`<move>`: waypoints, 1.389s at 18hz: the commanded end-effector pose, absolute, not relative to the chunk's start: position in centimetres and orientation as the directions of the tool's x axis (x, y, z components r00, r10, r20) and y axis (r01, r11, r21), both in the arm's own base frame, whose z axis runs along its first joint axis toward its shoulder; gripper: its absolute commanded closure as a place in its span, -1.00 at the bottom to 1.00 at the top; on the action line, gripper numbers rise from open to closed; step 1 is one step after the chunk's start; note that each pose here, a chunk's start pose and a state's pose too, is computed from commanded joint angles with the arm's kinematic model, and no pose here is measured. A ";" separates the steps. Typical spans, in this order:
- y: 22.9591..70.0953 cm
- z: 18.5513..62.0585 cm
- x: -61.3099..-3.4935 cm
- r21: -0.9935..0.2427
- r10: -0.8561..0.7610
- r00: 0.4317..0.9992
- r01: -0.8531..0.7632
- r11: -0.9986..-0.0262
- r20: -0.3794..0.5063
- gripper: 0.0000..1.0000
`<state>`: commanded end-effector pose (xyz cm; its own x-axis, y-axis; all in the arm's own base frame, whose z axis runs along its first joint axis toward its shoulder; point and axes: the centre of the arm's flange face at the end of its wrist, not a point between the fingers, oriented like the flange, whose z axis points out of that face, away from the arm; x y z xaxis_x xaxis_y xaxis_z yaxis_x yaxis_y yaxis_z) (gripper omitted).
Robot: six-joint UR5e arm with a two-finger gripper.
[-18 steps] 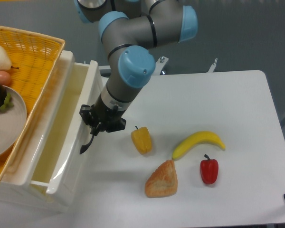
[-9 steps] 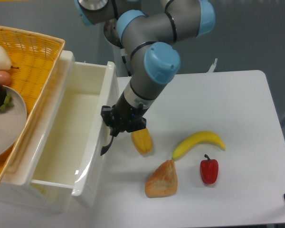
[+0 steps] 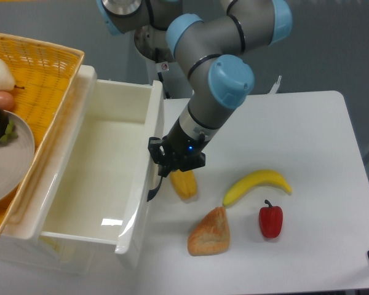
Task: Slide the top white drawer open
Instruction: 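Pull the handle outward, sliding the upper drawer open, then open the gripper to release the drawer handle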
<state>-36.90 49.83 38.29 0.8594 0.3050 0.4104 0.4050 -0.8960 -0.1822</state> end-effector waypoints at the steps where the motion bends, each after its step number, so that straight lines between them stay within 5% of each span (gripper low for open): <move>1: 49.5 38.3 -37.3 -0.182 0.312 0.857 0.412 -0.893 0.410 0.74; 16: 47.8 38.3 -39.5 -0.202 0.303 0.861 0.409 -0.890 0.408 0.71; 22: 47.8 38.3 -39.5 -0.206 0.300 0.864 0.405 -0.891 0.404 -0.55; 25: 47.8 38.3 -39.5 -0.207 0.300 0.865 0.405 -0.891 0.402 -0.90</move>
<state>-39.51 47.80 38.30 0.8653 0.2998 0.4016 0.4046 -0.8908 -0.2068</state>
